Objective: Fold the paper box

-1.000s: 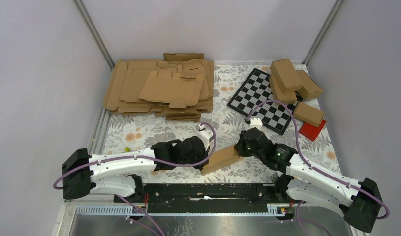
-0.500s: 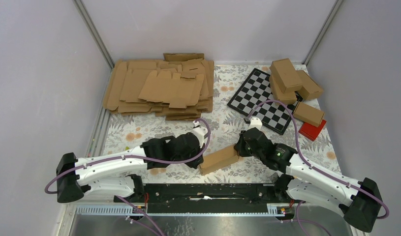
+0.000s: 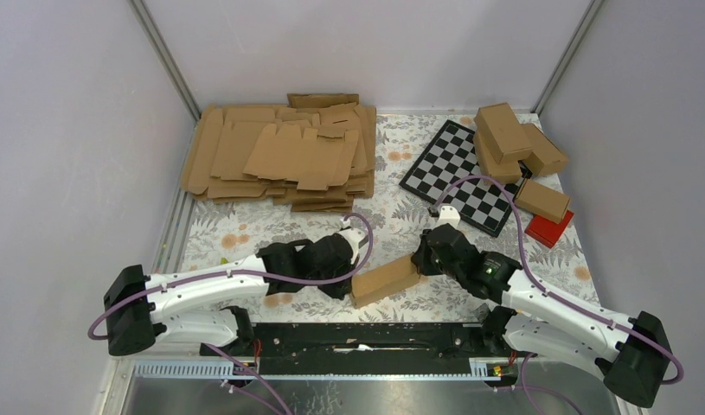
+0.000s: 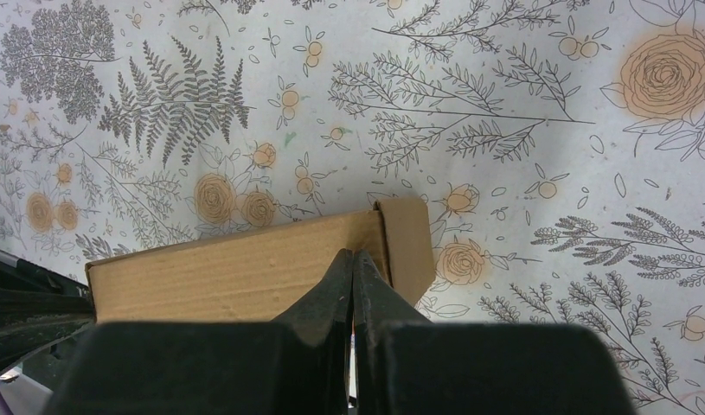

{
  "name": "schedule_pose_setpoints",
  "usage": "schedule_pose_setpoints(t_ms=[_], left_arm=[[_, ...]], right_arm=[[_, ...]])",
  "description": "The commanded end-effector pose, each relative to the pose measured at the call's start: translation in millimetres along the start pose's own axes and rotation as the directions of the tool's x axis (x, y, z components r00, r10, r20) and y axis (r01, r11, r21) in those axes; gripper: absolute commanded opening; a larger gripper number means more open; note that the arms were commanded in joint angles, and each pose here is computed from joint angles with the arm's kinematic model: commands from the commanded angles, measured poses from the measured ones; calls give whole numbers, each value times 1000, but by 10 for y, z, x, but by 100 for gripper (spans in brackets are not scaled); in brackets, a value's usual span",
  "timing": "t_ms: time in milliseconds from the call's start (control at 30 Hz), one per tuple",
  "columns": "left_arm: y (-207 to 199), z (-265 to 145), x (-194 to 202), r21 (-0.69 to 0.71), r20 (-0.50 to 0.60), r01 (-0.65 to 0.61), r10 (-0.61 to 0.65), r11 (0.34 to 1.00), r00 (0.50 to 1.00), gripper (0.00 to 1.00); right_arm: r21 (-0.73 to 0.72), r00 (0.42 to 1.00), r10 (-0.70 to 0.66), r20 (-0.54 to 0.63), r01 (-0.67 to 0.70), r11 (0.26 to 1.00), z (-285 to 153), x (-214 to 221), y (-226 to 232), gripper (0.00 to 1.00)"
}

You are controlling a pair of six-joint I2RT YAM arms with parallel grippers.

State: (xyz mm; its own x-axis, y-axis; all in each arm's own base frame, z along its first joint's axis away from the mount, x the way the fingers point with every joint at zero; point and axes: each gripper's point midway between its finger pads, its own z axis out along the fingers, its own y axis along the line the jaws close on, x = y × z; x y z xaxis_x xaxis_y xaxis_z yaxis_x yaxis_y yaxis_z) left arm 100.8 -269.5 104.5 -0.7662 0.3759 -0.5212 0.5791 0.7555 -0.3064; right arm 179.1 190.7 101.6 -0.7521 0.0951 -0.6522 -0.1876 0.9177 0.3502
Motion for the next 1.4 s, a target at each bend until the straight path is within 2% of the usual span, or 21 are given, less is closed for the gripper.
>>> schedule_pose_setpoints(t_ms=[0,67,133,200,267,300,333,400,533,600,767,867,967,1067,1133,1367], left_arm=[[-97,-161,-154,16,9,-24,24,1000,1000,0],[-134,-215,-249,22,30,-49,49,999,998,1],[-136,-233,-325,9,39,-89,89,996,995,30],[-89,-234,-429,-40,48,-135,137,990,989,68],[-95,-200,-550,-60,58,-194,198,979,978,91],[-121,-152,-587,-56,54,-229,232,972,971,97],[-156,-106,-630,-50,48,-259,262,965,964,99],[-178,35,-674,-56,17,-308,309,950,951,99],[-260,378,-701,-26,-5,-387,387,922,922,98],[-296,509,-673,-5,-21,-385,385,923,923,96],[-371,656,-640,29,-45,-374,375,927,926,78],[-377,665,-650,26,-44,-373,374,927,926,62],[-326,642,-828,-49,-1,-365,366,930,931,54],[-165,631,-1242,-263,54,-290,314,920,948,47],[-107,657,-1576,-396,96,-241,301,886,949,47],[-231,1110,-2670,-588,193,-221,401,778,895,48]], right_arm=[[13,999,-27,-45,28,1000,-33,45,-17,0],[13,999,-37,-36,37,999,-70,-11,0,0],[16,998,-49,-31,49,999,-117,-64,11,0],[15,998,-63,-29,63,998,-172,-112,27,2],[15,997,-73,-24,73,997,-230,-156,33,4],[12,997,-72,-16,72,997,-262,-186,43,5],[11,997,-71,-10,71,997,-294,-211,47,6],[17,998,-68,11,68,998,-364,-270,36,12],[58,996,-66,55,63,996,-482,-390,-41,58],[76,994,-67,83,60,995,-545,-462,-75,68],[152,974,-50,223,17,988,-774,-719,-270,70],[174,950,-38,310,-17,985,-976,-851,-393,69],[192,918,-30,396,-51,980,-1202,-980,-523,68],[210,879,-24,476,-87,974,-1488,-1125,-652,66],[218,849,-24,527,-108,970,-1675,-1225,-725,64],[239,791,-45,611,-130,962,-2121,-1422,-872,62]])
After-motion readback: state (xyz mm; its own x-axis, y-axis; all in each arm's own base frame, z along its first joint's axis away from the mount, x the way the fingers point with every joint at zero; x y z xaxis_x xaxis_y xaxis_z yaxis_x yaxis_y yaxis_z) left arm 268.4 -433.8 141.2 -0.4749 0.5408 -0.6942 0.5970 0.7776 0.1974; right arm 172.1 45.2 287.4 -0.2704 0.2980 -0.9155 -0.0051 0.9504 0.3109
